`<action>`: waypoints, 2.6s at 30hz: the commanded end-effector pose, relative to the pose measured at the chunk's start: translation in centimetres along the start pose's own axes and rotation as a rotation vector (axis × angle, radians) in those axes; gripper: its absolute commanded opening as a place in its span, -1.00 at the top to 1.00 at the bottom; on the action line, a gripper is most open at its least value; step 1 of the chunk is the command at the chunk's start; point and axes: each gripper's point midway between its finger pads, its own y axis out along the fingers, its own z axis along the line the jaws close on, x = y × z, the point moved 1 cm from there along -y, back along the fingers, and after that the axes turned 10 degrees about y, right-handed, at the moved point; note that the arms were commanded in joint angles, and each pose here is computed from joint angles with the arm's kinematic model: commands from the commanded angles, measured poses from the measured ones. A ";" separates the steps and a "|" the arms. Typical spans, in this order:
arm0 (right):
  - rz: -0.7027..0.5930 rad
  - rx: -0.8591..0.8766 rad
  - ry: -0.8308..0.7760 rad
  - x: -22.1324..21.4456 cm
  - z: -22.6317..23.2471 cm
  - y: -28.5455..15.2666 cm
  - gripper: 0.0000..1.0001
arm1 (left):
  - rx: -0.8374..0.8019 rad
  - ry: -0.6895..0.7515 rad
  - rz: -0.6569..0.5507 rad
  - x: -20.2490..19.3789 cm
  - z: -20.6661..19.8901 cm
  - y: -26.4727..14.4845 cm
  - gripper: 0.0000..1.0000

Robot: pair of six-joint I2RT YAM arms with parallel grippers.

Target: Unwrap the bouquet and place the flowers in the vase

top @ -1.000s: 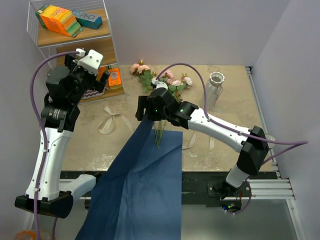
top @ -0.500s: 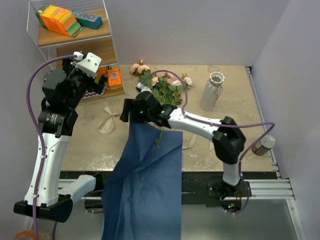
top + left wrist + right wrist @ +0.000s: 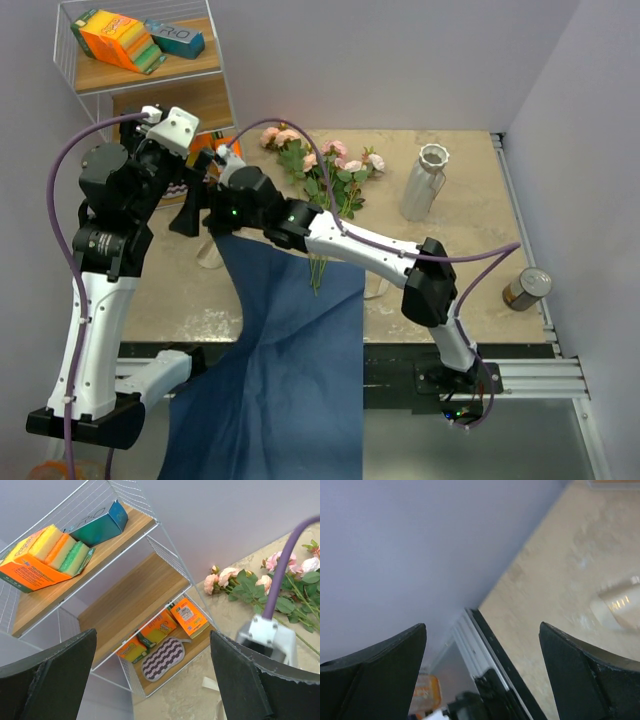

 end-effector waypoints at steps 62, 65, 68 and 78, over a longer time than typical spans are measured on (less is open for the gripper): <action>-0.194 -0.922 -0.172 15.2 -29.1 -12.3 0.15 | -0.631 -0.142 0.265 -10.8 -17.2 9.9 -0.98; -0.178 -0.945 -0.168 15.0 -30.5 -11.4 -0.02 | -0.615 -0.156 0.284 -11.1 -18.5 11.6 -0.98; -0.175 -0.965 -0.161 14.9 -32.0 -10.9 -0.03 | -0.628 -0.192 0.311 -11.5 -20.4 13.1 -0.98; -0.175 -0.968 -0.120 14.7 -35.5 -10.0 0.16 | -0.624 -0.217 0.367 -13.9 -22.6 14.8 -0.99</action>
